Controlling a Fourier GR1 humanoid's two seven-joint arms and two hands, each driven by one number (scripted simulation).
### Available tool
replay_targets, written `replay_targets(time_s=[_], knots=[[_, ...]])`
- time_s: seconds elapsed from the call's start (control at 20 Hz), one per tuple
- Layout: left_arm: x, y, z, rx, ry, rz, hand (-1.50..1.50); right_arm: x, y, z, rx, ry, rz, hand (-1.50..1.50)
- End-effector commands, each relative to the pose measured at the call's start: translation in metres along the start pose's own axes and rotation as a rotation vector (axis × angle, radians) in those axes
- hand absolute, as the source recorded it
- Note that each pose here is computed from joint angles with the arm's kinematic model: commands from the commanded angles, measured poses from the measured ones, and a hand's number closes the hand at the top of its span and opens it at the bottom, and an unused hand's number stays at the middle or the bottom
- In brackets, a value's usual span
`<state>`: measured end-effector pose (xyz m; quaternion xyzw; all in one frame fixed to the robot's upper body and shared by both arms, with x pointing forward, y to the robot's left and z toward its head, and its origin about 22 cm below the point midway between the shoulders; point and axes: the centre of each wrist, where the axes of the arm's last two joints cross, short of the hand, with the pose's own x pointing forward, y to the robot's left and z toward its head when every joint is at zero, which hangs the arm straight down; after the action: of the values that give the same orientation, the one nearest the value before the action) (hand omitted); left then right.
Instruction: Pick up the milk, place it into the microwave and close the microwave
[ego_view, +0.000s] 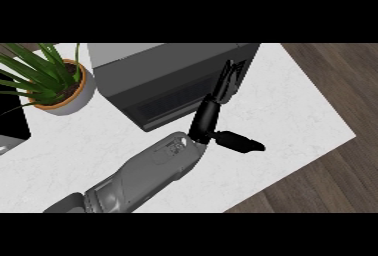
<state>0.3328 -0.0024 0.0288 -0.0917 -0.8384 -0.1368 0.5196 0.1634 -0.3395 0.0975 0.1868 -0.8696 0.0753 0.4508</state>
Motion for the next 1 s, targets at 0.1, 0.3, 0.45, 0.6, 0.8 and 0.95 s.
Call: replay_targets(time_s=[0.1, 0.3, 0.45, 0.6, 0.8, 0.95], knots=[[0.006, 0.002, -0.016, 0.024, -0.005, -0.006, -1.5, 0.003, -0.002, -0.004, 0.02, 0.011, -0.016, -1.5], [0.002, 0.002, -0.011, 0.025, -0.003, -0.001, -1.5, 0.005, -0.003, -0.008, 0.04, 0.005, -0.02, -1.5], [0.002, 0.003, -0.014, 0.03, 0.003, -0.004, -1.5, 0.005, -0.003, -0.008, 0.044, 0.002, -0.034, -1.5], [0.002, 0.002, -0.013, 0.024, -0.006, -0.003, -1.5, 0.01, -0.005, -0.014, 0.057, -0.005, -0.021, -1.5], [-0.006, 0.005, -0.008, 0.011, 0.094, 0.02, 1.5, 0.011, -0.006, -0.013, 0.052, 0.007, -0.028, -1.5], [-0.017, 0.016, -0.011, 0.007, 0.09, -0.139, -1.5, 0.012, -0.007, -0.012, 0.044, 0.008, -0.027, -1.5]])
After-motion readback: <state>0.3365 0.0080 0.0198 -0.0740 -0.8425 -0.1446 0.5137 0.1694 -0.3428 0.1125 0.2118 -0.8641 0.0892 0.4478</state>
